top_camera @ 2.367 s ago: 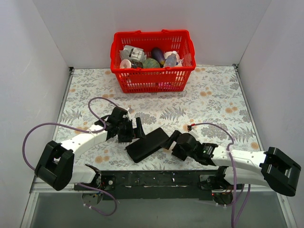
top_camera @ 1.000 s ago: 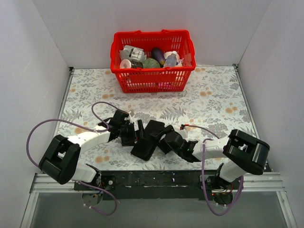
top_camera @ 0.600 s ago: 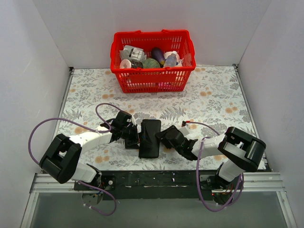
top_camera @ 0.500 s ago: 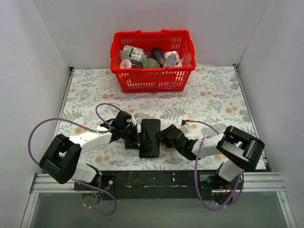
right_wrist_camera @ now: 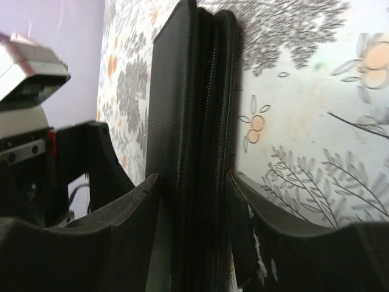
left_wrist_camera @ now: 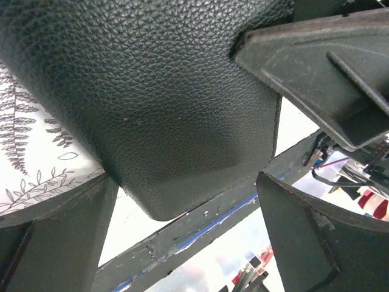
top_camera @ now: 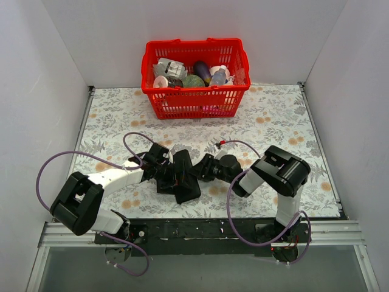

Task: Sort the hair-cutting tools
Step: Pick up the hairdressing tool bag at the center of the board.

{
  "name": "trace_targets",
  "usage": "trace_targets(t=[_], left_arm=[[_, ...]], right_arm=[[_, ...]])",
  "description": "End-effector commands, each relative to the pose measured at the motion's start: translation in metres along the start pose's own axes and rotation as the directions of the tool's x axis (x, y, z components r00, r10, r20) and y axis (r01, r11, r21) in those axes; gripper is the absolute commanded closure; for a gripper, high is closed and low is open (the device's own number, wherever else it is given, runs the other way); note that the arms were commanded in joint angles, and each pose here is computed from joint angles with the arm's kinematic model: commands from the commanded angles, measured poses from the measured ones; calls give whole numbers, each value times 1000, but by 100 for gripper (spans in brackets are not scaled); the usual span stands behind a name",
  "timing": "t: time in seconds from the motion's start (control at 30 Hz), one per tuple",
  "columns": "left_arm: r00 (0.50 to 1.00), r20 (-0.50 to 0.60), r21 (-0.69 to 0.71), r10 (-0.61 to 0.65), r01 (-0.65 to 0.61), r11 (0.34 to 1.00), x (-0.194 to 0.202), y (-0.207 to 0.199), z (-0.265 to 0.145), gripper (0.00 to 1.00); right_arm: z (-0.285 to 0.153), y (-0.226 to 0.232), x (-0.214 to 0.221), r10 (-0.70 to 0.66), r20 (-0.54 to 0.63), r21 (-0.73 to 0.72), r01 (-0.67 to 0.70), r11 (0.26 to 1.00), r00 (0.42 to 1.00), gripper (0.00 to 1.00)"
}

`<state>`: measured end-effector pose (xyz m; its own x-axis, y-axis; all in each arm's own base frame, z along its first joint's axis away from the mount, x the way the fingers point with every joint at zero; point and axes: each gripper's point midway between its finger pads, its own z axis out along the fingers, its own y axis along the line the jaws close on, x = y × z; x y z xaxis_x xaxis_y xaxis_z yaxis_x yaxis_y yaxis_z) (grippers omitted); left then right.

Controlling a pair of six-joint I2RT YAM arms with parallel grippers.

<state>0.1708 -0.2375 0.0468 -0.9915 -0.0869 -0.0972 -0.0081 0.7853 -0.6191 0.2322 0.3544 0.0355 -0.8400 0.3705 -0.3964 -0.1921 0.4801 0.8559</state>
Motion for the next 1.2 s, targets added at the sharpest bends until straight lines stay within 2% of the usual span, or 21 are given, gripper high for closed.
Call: trace_targets(t=[0.0, 0.1, 0.13, 0.2, 0.27, 0.53, 0.63, 0.67, 0.77, 0.83, 0.93, 1.07, 1.17], left_arm=[[995, 76, -17, 64, -63, 998, -23, -10, -6, 2], [995, 75, -24, 59, -57, 998, -23, -7, -5, 2], [996, 74, -24, 54, -53, 998, -22, -7, -4, 2], [996, 73, -24, 49, -48, 999, -22, -6, -4, 2], [996, 75, -21, 48, -46, 999, -21, -5, -4, 2], [992, 100, -27, 81, -79, 996, -26, -14, -21, 2], [979, 166, -83, 114, -101, 991, -43, -24, -44, 2], [967, 221, -79, 129, -114, 990, -53, -37, -59, 2], [939, 321, -118, 122, -88, 989, -68, -37, -84, 2], [912, 392, -99, 119, -87, 991, -74, -41, -101, 2], [911, 401, -63, 94, -75, 995, -68, -40, -104, 2], [899, 435, 59, 53, -87, 994, -58, -53, -111, 2], [869, 494, 154, 37, -129, 980, -55, -70, -130, 2]], right_arm=[[-26, -40, 87, -65, -401, 4, 72, 997, 914, 46], [-23, -32, 92, -93, -441, -51, 78, 996, 893, 58], [-22, -30, 91, -104, -442, -63, 85, 994, 891, 68], [-22, -27, 94, -114, -462, -83, 85, 993, 880, 77], [-22, -24, 95, -124, -477, -102, 85, 991, 870, 98], [-28, -14, 86, -145, -447, -109, 107, 988, 883, 99], [-34, -7, 80, -156, -432, -118, 116, 986, 888, 99], [-37, 1, 76, -167, -418, -135, 121, 983, 893, 99], [-46, 13, 66, -187, -392, -151, 138, 979, 901, 99], [-50, 14, 61, -201, -396, -137, 159, 978, 896, 99], [-57, 28, 45, -220, -362, -142, 180, 973, 906, 99], [-68, 51, 8, -245, -271, -121, 219, 968, 931, 99], [-76, 62, -21, -238, -211, -76, 227, 971, 948, 99]])
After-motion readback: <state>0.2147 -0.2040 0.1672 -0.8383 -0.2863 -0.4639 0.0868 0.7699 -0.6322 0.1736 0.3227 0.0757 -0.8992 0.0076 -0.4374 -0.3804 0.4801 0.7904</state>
